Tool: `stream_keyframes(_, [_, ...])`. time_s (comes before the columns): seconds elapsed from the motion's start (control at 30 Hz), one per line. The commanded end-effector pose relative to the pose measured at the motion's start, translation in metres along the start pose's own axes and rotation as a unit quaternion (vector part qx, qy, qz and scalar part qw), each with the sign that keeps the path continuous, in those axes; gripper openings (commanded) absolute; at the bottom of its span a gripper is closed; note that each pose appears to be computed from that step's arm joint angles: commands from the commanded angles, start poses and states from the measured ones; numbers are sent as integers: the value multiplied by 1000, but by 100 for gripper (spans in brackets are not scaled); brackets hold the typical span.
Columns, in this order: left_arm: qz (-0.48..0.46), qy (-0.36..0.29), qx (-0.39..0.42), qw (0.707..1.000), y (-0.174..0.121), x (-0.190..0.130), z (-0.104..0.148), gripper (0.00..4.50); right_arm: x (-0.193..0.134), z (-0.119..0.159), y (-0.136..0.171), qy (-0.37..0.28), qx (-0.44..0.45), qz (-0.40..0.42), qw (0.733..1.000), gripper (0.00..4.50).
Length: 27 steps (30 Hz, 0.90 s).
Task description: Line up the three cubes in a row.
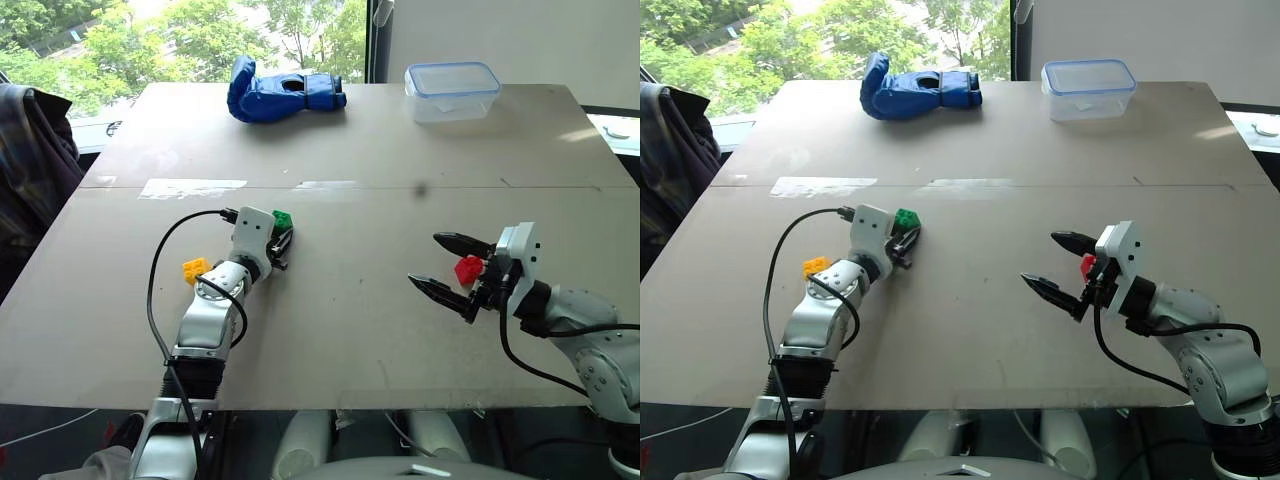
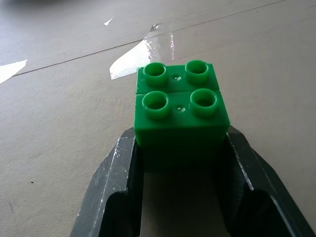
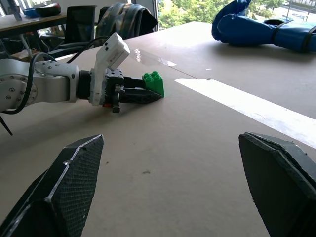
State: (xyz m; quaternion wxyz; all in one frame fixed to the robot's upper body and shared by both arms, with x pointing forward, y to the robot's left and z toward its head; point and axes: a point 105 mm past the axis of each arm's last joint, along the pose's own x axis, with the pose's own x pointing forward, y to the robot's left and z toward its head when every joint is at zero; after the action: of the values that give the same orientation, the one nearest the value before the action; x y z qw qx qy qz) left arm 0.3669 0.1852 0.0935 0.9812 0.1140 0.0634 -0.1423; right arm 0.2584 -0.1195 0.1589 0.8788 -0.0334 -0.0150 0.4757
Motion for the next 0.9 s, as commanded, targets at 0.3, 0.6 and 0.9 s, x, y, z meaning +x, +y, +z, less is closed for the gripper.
stream_keyframes(0.3, [-267,-94,34,959,-87,-9,35,166,-41,-6,-18,-15,-15,-23,999,450])
stream_keyframes(0.6, [-534,-122,109,830,-143,-14,46,166,-72,-14,-33,4,-28,-51,998,450])
stream_keyframes(0.9, [-589,-80,137,793,-177,9,33,166,-107,-27,-29,42,-26,-81,995,450])
